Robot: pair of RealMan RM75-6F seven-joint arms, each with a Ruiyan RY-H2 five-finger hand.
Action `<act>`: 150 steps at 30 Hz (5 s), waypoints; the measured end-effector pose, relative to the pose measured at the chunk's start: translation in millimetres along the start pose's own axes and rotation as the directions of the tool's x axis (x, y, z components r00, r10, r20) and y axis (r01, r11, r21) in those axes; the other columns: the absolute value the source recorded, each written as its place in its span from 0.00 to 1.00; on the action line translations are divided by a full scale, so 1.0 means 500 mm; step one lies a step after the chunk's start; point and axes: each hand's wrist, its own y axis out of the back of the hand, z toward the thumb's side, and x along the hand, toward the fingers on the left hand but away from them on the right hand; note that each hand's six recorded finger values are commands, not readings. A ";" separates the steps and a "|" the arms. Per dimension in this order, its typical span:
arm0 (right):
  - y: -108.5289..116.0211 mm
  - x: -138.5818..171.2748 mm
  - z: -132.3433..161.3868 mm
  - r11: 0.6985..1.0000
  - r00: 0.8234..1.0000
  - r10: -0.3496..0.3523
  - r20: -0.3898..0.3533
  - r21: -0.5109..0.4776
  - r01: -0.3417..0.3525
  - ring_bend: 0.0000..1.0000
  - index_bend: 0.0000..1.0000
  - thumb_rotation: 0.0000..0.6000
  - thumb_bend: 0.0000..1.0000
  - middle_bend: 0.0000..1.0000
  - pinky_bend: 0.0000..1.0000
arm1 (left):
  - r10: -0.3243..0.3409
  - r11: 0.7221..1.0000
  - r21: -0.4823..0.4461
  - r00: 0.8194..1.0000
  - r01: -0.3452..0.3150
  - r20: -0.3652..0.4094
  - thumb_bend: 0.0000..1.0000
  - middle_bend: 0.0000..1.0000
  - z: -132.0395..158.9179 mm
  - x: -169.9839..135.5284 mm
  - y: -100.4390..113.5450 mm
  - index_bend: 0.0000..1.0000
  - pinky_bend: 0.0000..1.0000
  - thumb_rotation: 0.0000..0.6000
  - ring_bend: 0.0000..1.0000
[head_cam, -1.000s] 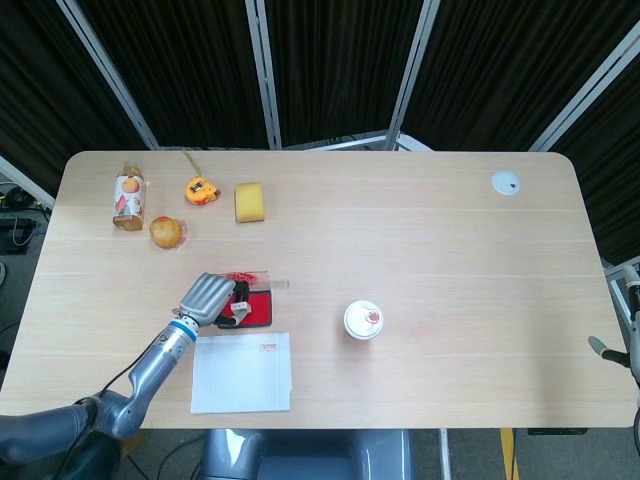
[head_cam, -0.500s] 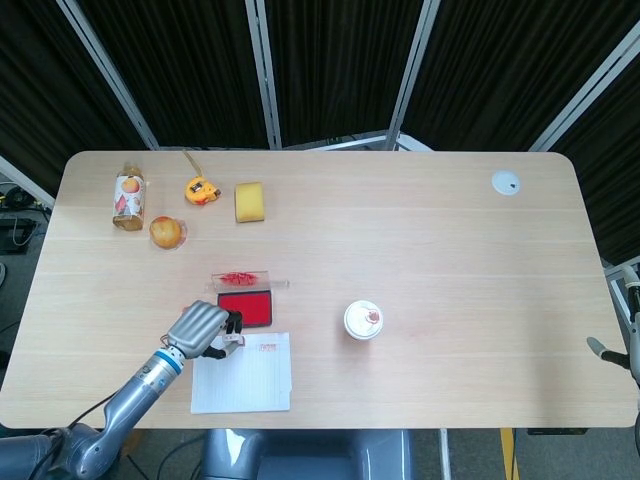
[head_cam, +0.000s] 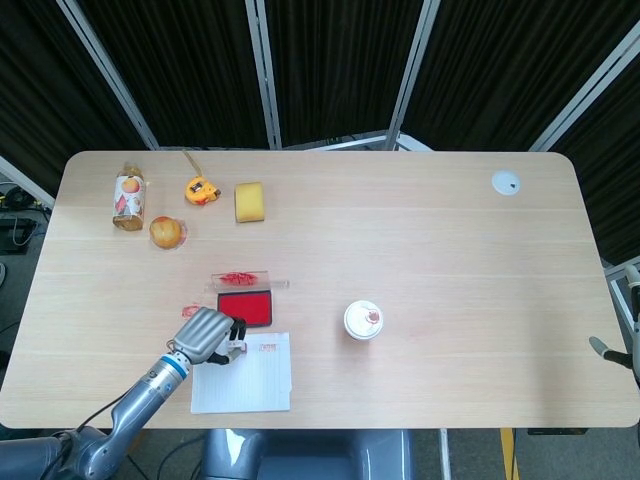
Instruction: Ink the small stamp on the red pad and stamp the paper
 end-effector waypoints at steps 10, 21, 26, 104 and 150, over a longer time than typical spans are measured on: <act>-0.002 -0.001 -0.001 1.000 1.000 0.003 0.002 0.004 -0.003 0.00 0.00 1.00 0.00 0.00 0.00 | 0.007 1.000 -0.006 1.000 -0.007 0.024 0.37 0.57 0.005 0.011 -0.012 0.57 0.74 1.00 0.79; -0.003 -0.004 -0.005 1.000 1.000 0.004 0.010 0.005 -0.004 0.00 0.00 1.00 0.00 0.00 0.00 | 0.006 1.000 0.012 1.000 -0.007 0.021 0.37 0.56 0.014 0.028 -0.021 0.57 0.74 1.00 0.79; -0.004 -0.004 -0.008 1.000 1.000 0.007 0.013 0.006 -0.007 0.00 0.00 1.00 0.00 0.00 0.00 | -0.001 1.000 0.019 1.000 0.001 0.008 0.36 0.56 0.007 0.028 -0.024 0.57 0.74 1.00 0.79; 0.002 0.011 0.012 1.000 1.000 0.002 -0.022 -0.006 -0.002 0.00 0.00 1.00 0.00 0.00 0.00 | 0.131 0.991 -0.014 0.980 -0.135 -0.152 0.36 0.55 -0.140 -0.047 0.145 0.55 0.74 1.00 0.78; -0.011 0.010 0.013 1.000 1.000 0.020 -0.014 0.018 -0.020 0.00 0.00 1.00 0.00 0.00 0.00 | 0.021 0.997 0.076 0.968 -0.003 -0.249 0.07 0.36 -0.263 -0.042 0.030 0.40 0.73 1.00 0.76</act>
